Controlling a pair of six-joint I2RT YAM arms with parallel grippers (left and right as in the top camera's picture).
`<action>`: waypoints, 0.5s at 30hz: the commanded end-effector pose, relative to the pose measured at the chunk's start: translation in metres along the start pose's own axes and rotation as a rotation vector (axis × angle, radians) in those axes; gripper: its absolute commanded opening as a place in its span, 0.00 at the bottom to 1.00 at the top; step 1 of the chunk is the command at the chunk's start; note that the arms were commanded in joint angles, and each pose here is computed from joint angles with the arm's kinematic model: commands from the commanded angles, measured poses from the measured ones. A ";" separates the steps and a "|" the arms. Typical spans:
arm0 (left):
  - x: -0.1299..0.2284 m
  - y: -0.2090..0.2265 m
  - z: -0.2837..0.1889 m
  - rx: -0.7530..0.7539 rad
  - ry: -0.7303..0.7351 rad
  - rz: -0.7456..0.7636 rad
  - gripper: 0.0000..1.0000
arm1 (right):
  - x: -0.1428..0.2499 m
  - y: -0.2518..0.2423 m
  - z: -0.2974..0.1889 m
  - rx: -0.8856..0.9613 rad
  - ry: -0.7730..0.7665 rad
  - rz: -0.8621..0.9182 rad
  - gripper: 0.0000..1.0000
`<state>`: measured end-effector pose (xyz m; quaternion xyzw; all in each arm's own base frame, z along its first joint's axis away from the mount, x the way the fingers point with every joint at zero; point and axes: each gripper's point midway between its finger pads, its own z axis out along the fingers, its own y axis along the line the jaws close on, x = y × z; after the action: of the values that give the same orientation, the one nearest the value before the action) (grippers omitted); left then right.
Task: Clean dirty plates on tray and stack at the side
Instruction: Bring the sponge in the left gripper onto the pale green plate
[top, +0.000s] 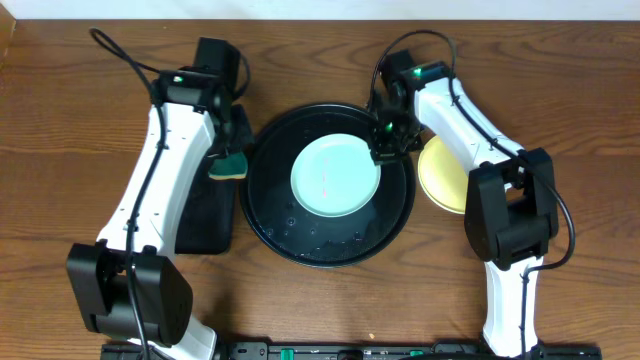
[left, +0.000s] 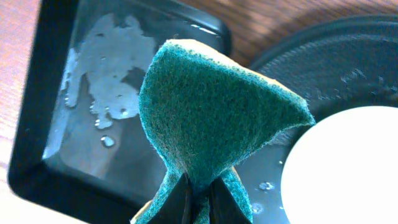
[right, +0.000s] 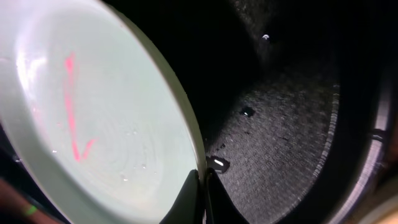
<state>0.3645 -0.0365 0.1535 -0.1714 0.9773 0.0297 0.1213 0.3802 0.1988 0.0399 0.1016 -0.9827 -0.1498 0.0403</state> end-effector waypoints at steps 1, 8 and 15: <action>0.003 -0.011 -0.003 0.016 -0.016 0.026 0.08 | 0.003 0.007 0.008 -0.016 -0.002 -0.014 0.01; 0.010 -0.046 -0.004 0.060 -0.048 0.058 0.07 | 0.013 0.010 0.040 -0.016 0.003 0.006 0.01; 0.035 -0.094 0.018 0.115 -0.032 0.185 0.07 | 0.019 0.009 0.059 -0.016 0.000 0.009 0.01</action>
<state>0.3768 -0.1169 0.1489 -0.0975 0.9804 -0.0105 0.1709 0.3737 0.2095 0.0037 0.0987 -0.9831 -0.1539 0.0102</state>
